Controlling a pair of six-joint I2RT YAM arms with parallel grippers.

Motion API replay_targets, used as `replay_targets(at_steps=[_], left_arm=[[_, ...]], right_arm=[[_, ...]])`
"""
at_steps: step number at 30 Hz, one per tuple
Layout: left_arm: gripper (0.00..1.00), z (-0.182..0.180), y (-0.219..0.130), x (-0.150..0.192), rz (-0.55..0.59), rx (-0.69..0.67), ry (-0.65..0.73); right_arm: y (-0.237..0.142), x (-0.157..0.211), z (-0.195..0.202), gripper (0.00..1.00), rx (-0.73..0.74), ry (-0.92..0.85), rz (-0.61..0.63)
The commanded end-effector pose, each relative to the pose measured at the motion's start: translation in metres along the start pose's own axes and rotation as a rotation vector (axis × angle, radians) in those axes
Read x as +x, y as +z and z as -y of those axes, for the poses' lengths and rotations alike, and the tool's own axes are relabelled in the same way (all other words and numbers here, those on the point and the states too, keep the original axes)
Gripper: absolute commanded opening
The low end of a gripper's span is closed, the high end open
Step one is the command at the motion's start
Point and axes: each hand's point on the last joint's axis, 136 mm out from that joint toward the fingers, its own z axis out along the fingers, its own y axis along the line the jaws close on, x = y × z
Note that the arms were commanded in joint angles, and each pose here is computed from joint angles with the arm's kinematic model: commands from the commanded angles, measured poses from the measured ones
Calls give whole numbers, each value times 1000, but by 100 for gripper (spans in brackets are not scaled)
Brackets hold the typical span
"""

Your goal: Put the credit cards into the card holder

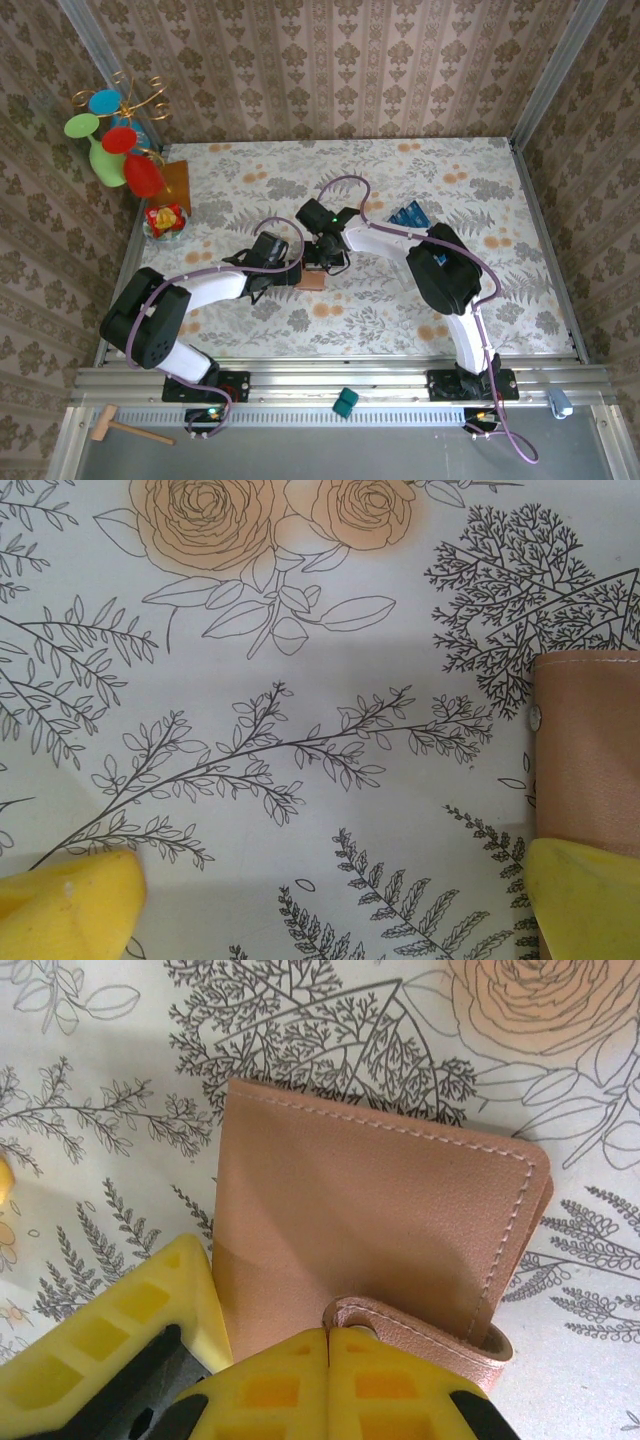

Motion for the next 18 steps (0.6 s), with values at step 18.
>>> replay_targets(at_steps=[18], left_arm=[[100, 5, 16, 66, -230, 64, -14]], right_arm=[[11, 12, 17, 0, -20, 71, -33]])
